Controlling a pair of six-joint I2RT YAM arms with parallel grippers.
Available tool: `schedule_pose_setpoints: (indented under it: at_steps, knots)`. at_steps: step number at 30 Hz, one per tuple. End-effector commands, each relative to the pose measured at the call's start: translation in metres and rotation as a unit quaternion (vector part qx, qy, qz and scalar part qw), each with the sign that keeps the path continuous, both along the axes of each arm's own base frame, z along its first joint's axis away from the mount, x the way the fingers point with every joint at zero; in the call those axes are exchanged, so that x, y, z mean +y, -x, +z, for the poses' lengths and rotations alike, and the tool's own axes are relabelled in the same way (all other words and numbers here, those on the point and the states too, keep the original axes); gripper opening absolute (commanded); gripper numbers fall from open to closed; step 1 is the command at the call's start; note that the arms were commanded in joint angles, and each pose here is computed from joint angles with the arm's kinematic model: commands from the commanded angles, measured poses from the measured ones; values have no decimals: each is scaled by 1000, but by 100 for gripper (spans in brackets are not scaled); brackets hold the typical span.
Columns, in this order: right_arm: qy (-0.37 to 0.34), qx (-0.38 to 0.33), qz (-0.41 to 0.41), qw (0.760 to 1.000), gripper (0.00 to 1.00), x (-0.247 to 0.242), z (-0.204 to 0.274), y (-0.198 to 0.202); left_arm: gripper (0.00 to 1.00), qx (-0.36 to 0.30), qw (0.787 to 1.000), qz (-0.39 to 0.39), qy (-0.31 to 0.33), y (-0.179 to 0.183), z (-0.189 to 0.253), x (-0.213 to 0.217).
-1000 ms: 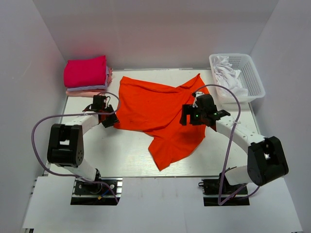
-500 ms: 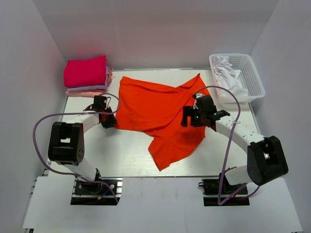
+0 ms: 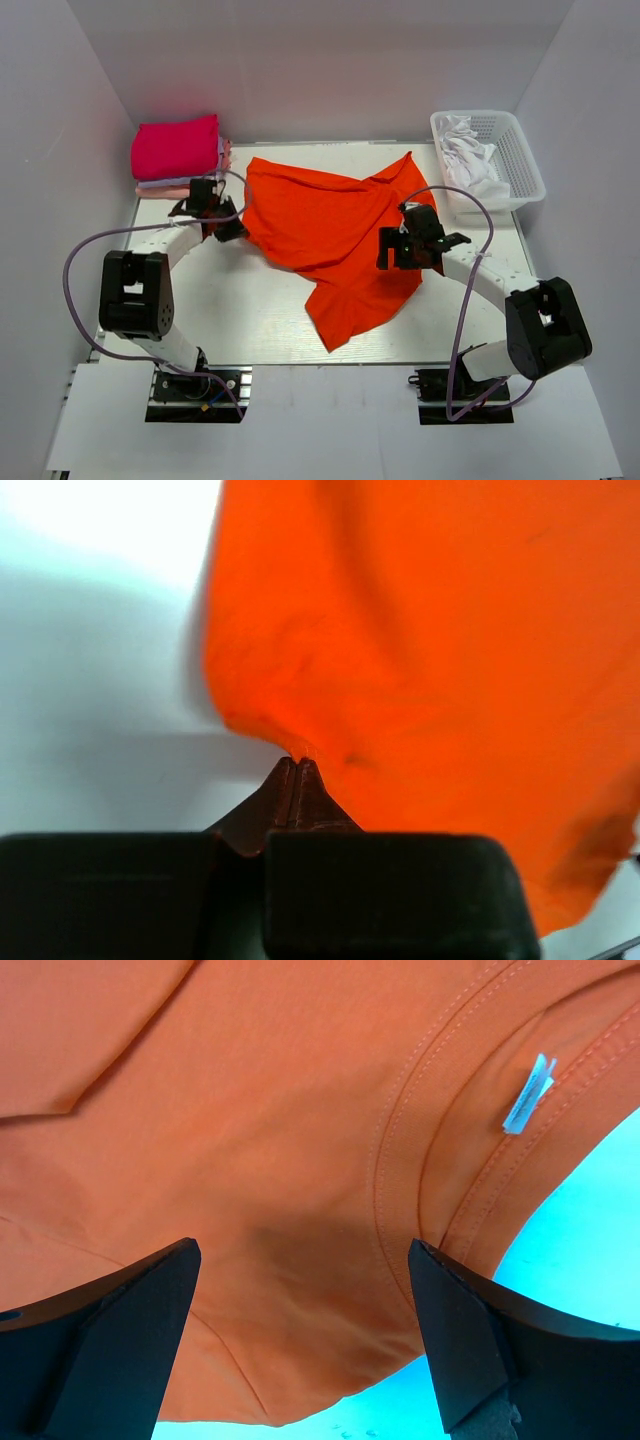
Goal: Fold and stack the t-shirts
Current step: Flatten out the tshirt
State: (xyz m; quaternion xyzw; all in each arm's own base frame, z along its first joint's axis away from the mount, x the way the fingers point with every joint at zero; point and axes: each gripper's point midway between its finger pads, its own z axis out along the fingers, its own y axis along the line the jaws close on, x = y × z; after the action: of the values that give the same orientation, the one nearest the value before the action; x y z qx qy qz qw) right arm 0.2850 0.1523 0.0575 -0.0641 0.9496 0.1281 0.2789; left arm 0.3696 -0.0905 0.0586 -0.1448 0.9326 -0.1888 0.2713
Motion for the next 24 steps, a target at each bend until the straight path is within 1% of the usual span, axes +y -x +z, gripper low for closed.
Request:
schedule_pose_setpoints:
  at_steps: [1, 2, 3, 4, 5, 6, 11, 12, 13, 15, 16, 17, 18, 19, 20, 21, 23, 24]
  knots:
    - [5, -22, -14, 1000, 90, -4, 4, -9, 0, -60, 997, -28, 25, -35, 46, -17]
    - [6, -24, -15, 1000, 90, -5, 5, -9, 0, -61, 997, -28, 25, -40, 46, -18]
    - [10, -25, -17, 999, 90, -6, 3, -12, 0, -71, 996, -37, 36, -49, 55, -23]
    - [10, -29, -15, 999, 90, -5, 6, -15, 0, -62, 996, -45, 40, -53, 48, -29]
    - [13, -28, -12, 999, 90, -5, 4, -16, 0, -66, 995, -53, 49, -59, 50, -34]
    - [15, -26, -14, 999, 90, -5, 2, -17, 0, -81, 994, -59, 51, -72, 60, -40]
    - [27, -19, -20, 999, 90, -4, -3, -29, 0, -76, 993, -73, 55, -110, 51, -57]
    - [27, -20, -22, 999, 90, -4, -4, -31, 0, -91, 991, -83, 61, -122, 61, -67]
    - [29, -17, -22, 999, 90, -3, -7, -32, 0, -78, 992, -83, 60, -129, 45, -68]
    - [25, -29, -25, 999, 90, -3, -3, -38, 0, -90, 990, -88, 61, -146, 51, -76]
    - [29, -32, -23, 999, 90, -3, -3, -39, 2, -64, 992, -91, 56, -147, 33, -76]
    - [31, -34, -26, 999, 90, -5, -3, -42, 23, -76, 991, -100, 54, -155, 43, -83]
    - [33, -37, -26, 998, 90, -6, -2, -44, 40, -73, 991, -101, 46, -157, 41, -81]
    - [38, -38, -28, 998, 90, -6, -2, -46, 60, -72, 993, -89, 32, -160, 41, -76]
    - [38, -38, -26, 998, 90, -5, -2, -47, 92, -75, 993, -84, 27, -159, 44, -73]
    - [40, -37, -28, 998, 90, -6, -3, -47, 100, -76, 994, -79, 21, -156, 46, -70]
    - [43, -36, -30, 998, 90, -7, -4, -49, 100, -84, 994, -75, 10, -149, 47, -64]
    - [43, -40, -32, 998, 90, -7, 0, -51, 100, -98, 993, -65, 6, -150, 59, -56]
